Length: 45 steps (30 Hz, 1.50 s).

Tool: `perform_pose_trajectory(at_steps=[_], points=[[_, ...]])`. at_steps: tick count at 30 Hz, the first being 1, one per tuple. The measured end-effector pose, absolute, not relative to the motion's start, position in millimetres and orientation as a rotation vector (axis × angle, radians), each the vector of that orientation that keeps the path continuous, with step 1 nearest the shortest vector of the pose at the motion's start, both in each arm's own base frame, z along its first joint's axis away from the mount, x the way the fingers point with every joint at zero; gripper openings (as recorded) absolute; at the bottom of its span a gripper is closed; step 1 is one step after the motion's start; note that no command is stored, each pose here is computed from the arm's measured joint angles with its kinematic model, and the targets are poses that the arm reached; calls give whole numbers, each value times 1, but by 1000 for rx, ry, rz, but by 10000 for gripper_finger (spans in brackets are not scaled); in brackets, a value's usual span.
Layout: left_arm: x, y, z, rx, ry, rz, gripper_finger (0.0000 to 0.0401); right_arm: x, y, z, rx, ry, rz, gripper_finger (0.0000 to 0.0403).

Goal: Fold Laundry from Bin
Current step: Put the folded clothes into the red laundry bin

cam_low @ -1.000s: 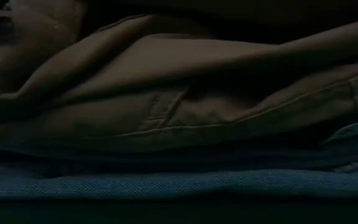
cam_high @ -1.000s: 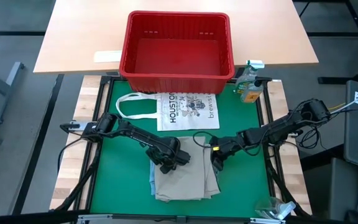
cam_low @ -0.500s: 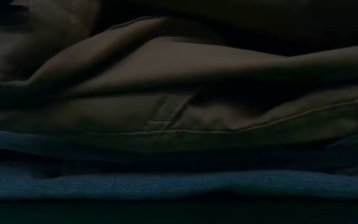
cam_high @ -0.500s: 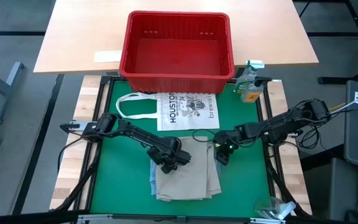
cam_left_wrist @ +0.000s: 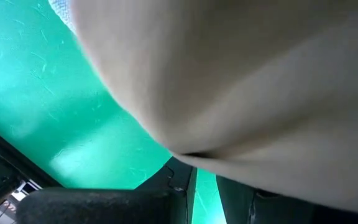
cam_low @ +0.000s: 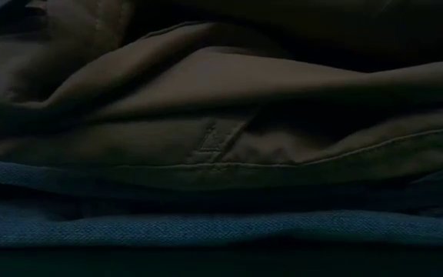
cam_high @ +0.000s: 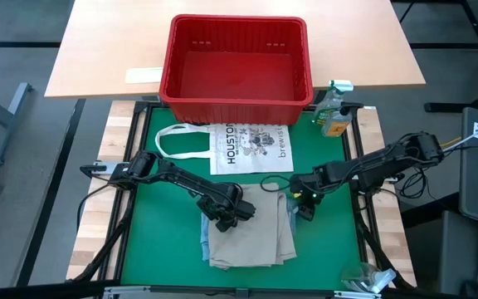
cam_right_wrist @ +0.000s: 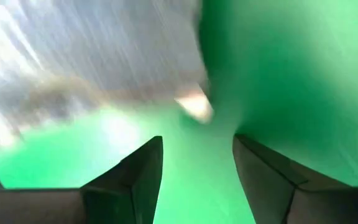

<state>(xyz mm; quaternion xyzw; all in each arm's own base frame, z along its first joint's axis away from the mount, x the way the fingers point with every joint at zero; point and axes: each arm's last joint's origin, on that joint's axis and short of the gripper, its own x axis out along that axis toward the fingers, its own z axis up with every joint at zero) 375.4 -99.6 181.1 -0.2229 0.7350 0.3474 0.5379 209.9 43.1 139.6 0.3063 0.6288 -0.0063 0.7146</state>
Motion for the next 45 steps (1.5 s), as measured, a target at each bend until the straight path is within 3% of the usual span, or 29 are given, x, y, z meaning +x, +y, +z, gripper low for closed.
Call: perform_pose_trajectory(at_steps=[3,7,13,25,33,45], points=[[375,-100,181,-531,1748,826,53,208,42,154,618,1456,-64,198],[375,-100,181,-527,1746,825,53,202,38,164,427,1505,-274,198],[375,-102,181,-511,1732,827,53,198,49,156,371,1416,-448,198],[375,-109,180,-494,1710,815,53,197,90,125,380,1244,-466,198],[375,-109,180,-511,1700,835,53,207,105,130,401,1126,-420,198],[375,-109,180,-512,1700,835,53,236,126,141,613,962,-126,198]])
